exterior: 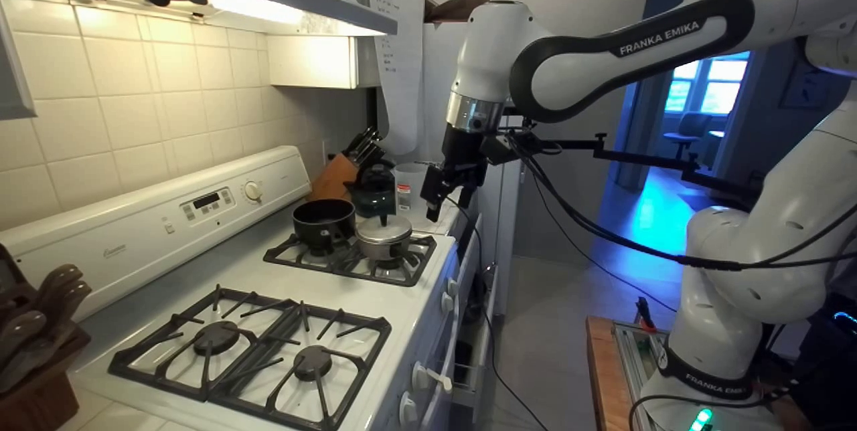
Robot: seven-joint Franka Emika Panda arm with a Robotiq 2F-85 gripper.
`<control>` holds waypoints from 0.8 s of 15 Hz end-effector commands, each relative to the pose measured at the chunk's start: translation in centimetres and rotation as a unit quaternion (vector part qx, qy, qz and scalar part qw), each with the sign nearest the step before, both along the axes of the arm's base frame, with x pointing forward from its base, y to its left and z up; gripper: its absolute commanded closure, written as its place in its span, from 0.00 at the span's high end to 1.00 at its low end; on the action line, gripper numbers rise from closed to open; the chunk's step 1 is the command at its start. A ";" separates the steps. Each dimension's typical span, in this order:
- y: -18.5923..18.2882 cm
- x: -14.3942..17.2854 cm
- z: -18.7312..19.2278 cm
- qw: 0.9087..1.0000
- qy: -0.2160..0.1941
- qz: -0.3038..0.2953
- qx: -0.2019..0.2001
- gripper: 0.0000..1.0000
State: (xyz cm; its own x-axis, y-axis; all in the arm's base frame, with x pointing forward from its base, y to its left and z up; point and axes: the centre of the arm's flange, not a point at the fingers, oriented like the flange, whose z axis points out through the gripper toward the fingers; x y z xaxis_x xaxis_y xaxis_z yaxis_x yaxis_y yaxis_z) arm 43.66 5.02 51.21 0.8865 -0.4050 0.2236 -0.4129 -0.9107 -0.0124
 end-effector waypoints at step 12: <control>-9.6 5.1 -3.2 0.993 -0.069 -0.090 0.039 1.00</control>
